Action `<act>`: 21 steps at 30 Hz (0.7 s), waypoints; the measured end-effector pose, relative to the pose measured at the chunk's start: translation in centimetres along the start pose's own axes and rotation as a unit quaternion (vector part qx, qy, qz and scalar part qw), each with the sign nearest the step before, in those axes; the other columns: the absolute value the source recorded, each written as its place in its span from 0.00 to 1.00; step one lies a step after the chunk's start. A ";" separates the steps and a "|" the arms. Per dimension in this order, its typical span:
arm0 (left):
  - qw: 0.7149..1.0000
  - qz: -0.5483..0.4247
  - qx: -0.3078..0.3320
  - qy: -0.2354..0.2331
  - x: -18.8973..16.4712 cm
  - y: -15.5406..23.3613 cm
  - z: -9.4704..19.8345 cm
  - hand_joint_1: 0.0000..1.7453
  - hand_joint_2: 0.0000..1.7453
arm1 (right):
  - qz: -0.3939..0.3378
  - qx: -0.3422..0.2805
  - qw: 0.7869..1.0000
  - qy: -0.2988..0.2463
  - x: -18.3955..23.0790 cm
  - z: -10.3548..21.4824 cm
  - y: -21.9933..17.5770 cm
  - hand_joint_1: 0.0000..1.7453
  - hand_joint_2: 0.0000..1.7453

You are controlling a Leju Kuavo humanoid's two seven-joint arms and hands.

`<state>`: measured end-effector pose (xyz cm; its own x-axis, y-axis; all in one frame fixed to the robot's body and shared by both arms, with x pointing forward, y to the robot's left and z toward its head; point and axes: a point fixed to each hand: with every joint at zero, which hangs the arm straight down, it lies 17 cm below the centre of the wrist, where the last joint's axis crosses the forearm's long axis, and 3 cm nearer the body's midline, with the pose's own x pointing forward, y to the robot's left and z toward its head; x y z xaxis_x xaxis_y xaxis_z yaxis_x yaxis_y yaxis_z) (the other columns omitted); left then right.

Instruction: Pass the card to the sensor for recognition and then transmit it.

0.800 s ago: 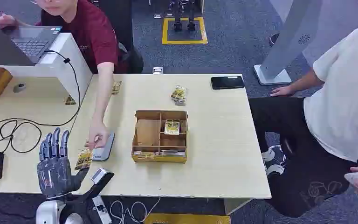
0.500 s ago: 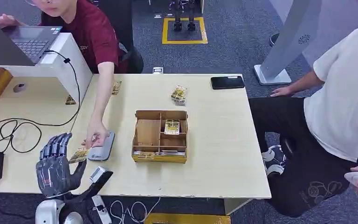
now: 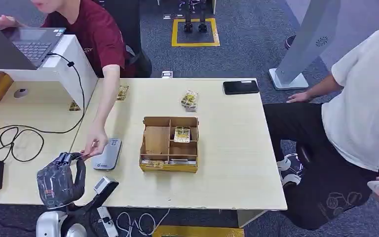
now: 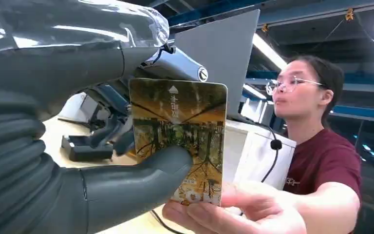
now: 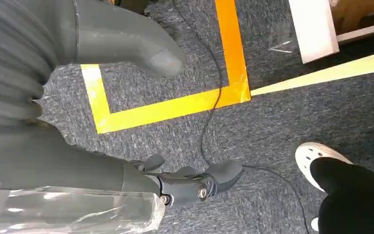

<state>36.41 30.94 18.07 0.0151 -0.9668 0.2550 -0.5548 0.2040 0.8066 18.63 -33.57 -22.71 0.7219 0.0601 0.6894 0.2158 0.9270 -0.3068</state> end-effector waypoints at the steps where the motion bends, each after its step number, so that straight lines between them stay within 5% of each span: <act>1: 1.000 0.003 0.000 0.000 0.0 0.0 0.0 1.00 1.00 | 0.000 0.000 1.000 0.001 -0.1 0.0 0.0 0.00 1.00; 9: 0.991 0.127 -0.034 0.035 -0.4 -1.5 0.2 1.00 1.00 | 0.001 0.004 1.000 0.002 -0.2 0.1 0.1 0.00 1.00; 16: 0.934 0.326 -0.089 0.120 -1.1 -4.2 0.4 1.00 1.00 | 0.002 0.007 1.000 0.003 -0.3 0.1 0.1 0.00 1.00; 21: 0.909 0.360 -0.110 0.178 -2.9 -5.5 0.8 1.00 1.00 | 0.005 0.014 1.000 0.001 -0.3 0.2 0.3 0.00 1.00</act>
<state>38.74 32.54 12.49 0.0031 -0.4674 0.8840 -0.3474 0.8285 0.4393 18.38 -33.22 -22.91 0.7260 0.0692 0.6842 0.1900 0.9361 -0.2962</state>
